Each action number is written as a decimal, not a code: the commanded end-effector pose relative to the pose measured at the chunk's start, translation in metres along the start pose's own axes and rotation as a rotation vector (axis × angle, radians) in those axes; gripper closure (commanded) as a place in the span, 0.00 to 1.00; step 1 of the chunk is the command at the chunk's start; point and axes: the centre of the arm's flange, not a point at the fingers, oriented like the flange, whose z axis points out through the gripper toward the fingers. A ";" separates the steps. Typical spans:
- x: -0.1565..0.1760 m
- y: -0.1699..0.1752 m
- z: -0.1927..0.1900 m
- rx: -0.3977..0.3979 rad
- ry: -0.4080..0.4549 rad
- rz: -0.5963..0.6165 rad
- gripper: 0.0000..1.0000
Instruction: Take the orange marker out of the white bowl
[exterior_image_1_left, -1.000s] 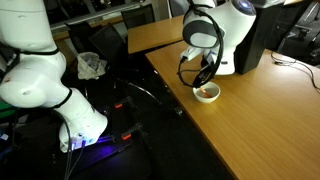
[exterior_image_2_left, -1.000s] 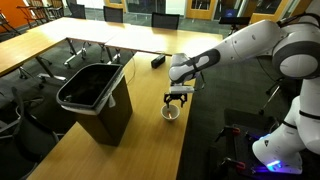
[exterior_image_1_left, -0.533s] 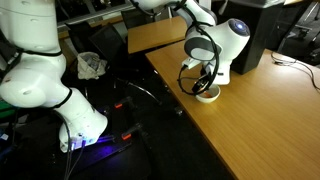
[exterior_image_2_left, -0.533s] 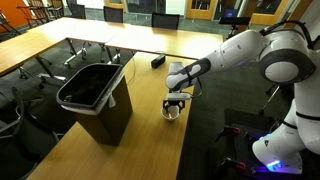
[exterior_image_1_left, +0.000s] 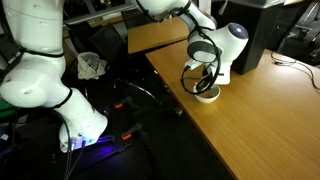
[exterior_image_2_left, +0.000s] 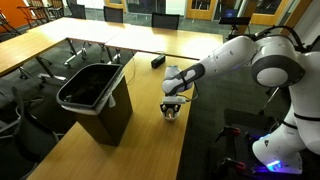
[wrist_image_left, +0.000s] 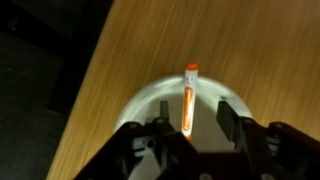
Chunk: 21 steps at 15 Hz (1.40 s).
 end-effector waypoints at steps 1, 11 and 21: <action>-0.001 -0.004 -0.004 -0.011 0.019 0.014 0.75; -0.060 0.004 -0.059 -0.073 0.048 -0.083 0.97; -0.192 0.009 0.002 -0.094 0.363 -0.447 0.97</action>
